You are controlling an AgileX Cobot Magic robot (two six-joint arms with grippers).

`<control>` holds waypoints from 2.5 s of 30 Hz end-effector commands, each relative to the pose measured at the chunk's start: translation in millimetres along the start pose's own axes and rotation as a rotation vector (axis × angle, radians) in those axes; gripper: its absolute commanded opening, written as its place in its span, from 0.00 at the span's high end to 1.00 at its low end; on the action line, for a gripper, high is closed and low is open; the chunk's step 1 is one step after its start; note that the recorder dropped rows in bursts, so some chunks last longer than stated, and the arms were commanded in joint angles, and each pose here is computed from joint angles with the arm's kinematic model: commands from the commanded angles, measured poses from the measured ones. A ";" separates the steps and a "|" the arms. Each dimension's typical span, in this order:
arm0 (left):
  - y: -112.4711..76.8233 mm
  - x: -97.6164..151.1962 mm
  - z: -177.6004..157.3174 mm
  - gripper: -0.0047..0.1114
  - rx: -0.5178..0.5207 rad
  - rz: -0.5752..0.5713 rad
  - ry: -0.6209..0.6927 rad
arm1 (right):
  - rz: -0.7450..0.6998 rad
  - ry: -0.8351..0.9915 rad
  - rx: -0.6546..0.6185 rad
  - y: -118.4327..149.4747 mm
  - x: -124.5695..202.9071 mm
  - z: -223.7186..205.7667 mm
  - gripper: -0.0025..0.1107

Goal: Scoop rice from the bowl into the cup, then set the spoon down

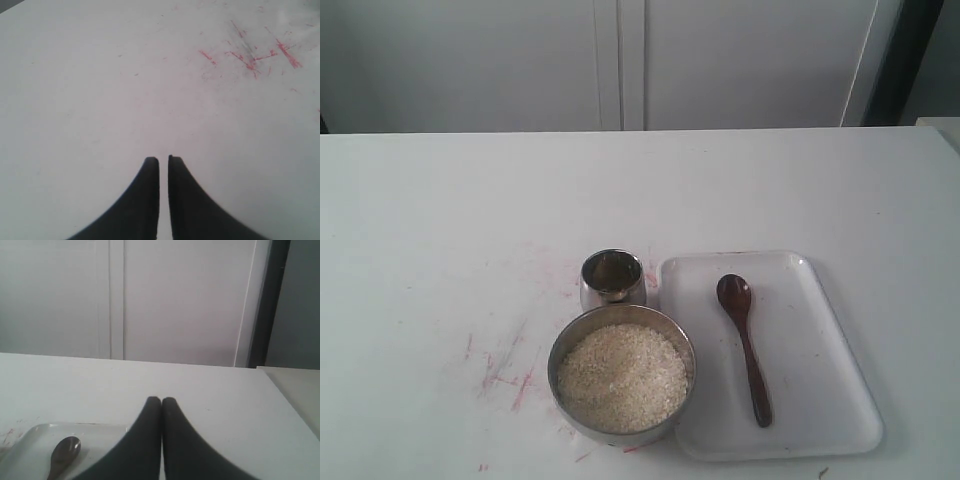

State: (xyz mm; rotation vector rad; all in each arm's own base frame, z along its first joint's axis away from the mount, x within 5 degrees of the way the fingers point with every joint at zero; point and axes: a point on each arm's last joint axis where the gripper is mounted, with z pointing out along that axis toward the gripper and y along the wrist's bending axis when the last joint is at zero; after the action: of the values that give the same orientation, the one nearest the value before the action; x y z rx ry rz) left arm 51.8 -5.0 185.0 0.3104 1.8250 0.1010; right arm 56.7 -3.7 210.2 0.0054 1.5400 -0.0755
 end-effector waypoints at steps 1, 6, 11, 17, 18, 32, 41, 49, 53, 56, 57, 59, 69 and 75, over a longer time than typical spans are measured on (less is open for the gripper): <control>-2.3 7.0 0.9 0.84 0.023 -0.009 0.054 | 0.025 0.061 0.058 -3.9 7.6 -0.6 0.98; -2.3 7.0 0.9 0.84 0.023 -0.009 0.054 | 0.103 0.132 0.098 -6.7 14.4 -1.6 0.98; -2.3 7.0 0.9 0.84 0.023 -0.009 0.054 | 0.103 0.120 0.093 -6.3 13.3 -1.4 0.98; -2.3 7.0 0.9 0.84 0.023 -0.009 0.054 | 0.101 0.053 0.064 -4.1 7.1 -0.6 0.98; -2.3 7.0 0.9 0.84 0.023 -0.009 0.054 | 0.104 0.053 0.064 -4.1 7.1 -0.6 0.98; -2.3 7.0 0.9 0.84 0.023 -0.009 0.054 | 0.050 0.278 0.041 -1.5 27.0 -3.9 0.98; -2.3 7.0 0.9 0.84 0.023 -0.009 0.054 | 0.050 0.278 0.041 -1.5 27.0 -3.9 0.98; -2.3 7.0 0.9 0.84 0.023 -0.009 0.054 | 0.050 0.278 0.041 -1.5 27.0 -3.9 0.98; -2.3 7.0 0.9 0.84 0.023 -0.009 0.054 | 0.050 0.278 0.041 -1.5 27.0 -3.9 0.98; -2.3 7.0 0.9 0.84 0.023 -0.009 0.054 | 0.050 0.278 0.041 -1.5 27.0 -3.9 0.98; -2.3 7.0 0.9 0.84 0.023 -0.009 0.054 | 0.050 0.278 0.041 -1.5 27.0 -3.9 0.98; -2.3 7.0 0.9 0.84 0.023 -0.009 0.054 | 0.050 0.278 0.041 -1.5 27.0 -3.9 0.98; -2.3 7.0 0.9 0.84 0.023 -0.009 0.054 | 0.050 0.278 0.041 -1.5 27.0 -3.9 0.98; -2.3 7.0 0.9 0.84 0.023 -0.009 0.054 | 0.050 0.278 0.041 -1.5 27.0 -3.9 0.98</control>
State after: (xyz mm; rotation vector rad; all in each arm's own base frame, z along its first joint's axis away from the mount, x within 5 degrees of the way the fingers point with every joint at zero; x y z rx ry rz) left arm 51.8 -5.0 185.0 0.3104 1.8250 0.1010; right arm 53.7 -5.9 185.2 0.0918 1.8141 -0.0587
